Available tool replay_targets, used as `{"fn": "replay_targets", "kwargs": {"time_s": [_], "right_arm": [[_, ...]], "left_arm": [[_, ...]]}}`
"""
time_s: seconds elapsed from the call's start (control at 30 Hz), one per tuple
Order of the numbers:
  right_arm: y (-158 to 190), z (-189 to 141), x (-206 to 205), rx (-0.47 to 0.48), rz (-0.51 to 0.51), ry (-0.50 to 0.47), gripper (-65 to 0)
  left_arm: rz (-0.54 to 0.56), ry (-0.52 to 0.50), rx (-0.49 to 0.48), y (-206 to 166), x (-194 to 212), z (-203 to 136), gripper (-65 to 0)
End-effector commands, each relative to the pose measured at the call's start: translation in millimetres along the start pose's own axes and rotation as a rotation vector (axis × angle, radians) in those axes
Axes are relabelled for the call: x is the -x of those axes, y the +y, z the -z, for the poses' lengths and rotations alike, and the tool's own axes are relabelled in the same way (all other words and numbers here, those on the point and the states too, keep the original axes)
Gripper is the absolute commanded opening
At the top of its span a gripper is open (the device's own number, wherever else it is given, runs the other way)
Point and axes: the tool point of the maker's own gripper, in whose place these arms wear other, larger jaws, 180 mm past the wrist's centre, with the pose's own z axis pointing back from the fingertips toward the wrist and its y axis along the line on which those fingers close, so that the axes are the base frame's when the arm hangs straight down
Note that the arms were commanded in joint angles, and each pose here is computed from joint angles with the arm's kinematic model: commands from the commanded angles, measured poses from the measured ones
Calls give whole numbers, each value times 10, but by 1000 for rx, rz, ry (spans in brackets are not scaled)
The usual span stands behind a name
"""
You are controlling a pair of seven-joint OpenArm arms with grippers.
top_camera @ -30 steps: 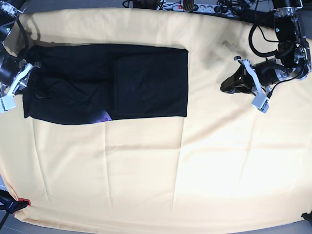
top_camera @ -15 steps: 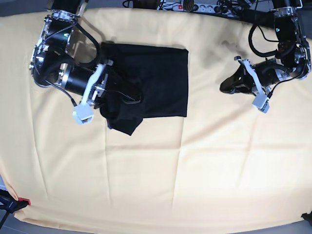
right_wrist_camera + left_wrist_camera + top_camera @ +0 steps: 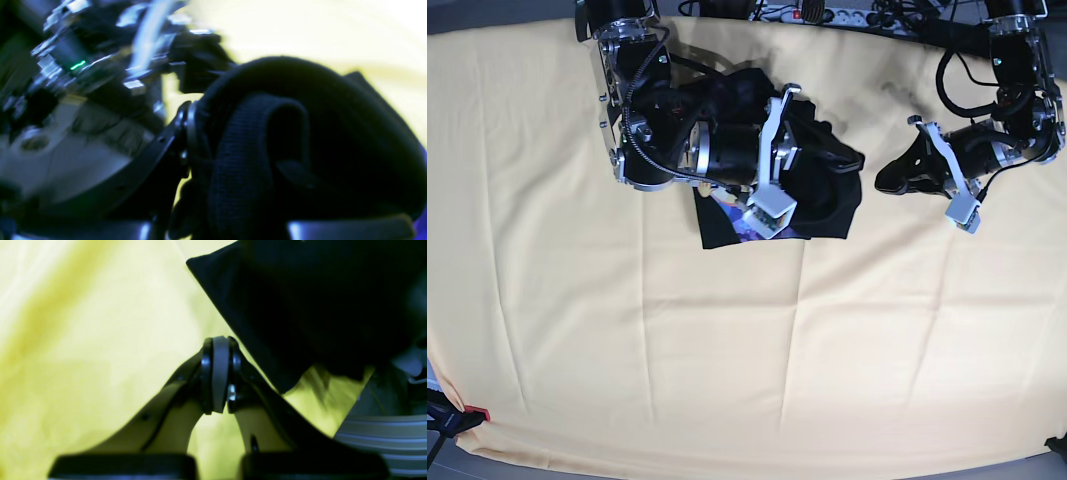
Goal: Fold the T-shirt properly
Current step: 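Grasp the strip end with the right gripper and fold it over, then press and smooth the folded bundle with the right gripper, then withdraw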
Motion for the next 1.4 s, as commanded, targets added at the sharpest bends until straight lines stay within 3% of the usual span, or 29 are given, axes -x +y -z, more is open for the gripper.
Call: {"fn": "replay_targets", "kwargs": {"time_s": [0.0, 0.07, 0.2, 0.3, 0.33, 0.4, 0.43, 0.47, 0.5, 0.6, 0.63, 0.67, 0.73, 0.8, 0.9, 1.17, 1.37], "right_arm": [[111, 38, -230, -50, -43, -64, -168], [73, 89, -271, -35, -109, -25, -168], [-448, -5, -201, 211, -259, 115, -168], [-676, -122, -276, 327, -270, 87, -190], [-720, -150, -289, 350, -271, 82, -290], [-783, -179, -282, 384, -267, 92, -608], [-785, -180, -284, 386, -263, 90, -650], [-795, -183, -301, 394, -248, 79, -636], [-782, -178, -319, 388, -226, 63, -571], [-605, -110, -413, 292, -182, -9, -236], [-548, -95, -431, 260, -196, -19, -160], [-528, -90, -428, 248, -217, -14, -129], [-629, -117, -372, 299, -259, 36, -127], [-851, -206, -254, 420, -293, 129, -127], [-1066, -369, -132, 539, -273, 203, -127], [-1075, -367, -145, 553, -240, 185, -124], [-1023, -325, -254, 523, -280, 129, -125]], "left_arm": [[27, -40, 5, -13, -139, -43, -650], [27, -39, 4, -10, -136, -43, -650], [27, -37, 4, -10, -133, -43, -650], [27, -37, 4, -10, -133, -43, -650], [27, -36, 4, -11, -131, -43, -650], [27, -30, 3, -10, -121, -43, -650], [27, -28, 3, -10, -117, -43, -650], [27, -29, 4, -10, -118, -43, -650], [27, -29, 4, -10, -118, -43, -650], [27, -30, 4, -10, -121, -43, -650], [27, -29, 3, -9, -120, -43, -650], [28, -27, 3, -7, -118, -46, -650], [36, -11, -3, 13, -106, -69, -650], [50, 9, -14, 49, -103, -111, -650], [70, 26, -26, 93, -121, -163, -650], [74, 32, -30, 104, -119, -177, -650], [74, 31, -30, 103, -121, -177, -650]]}}
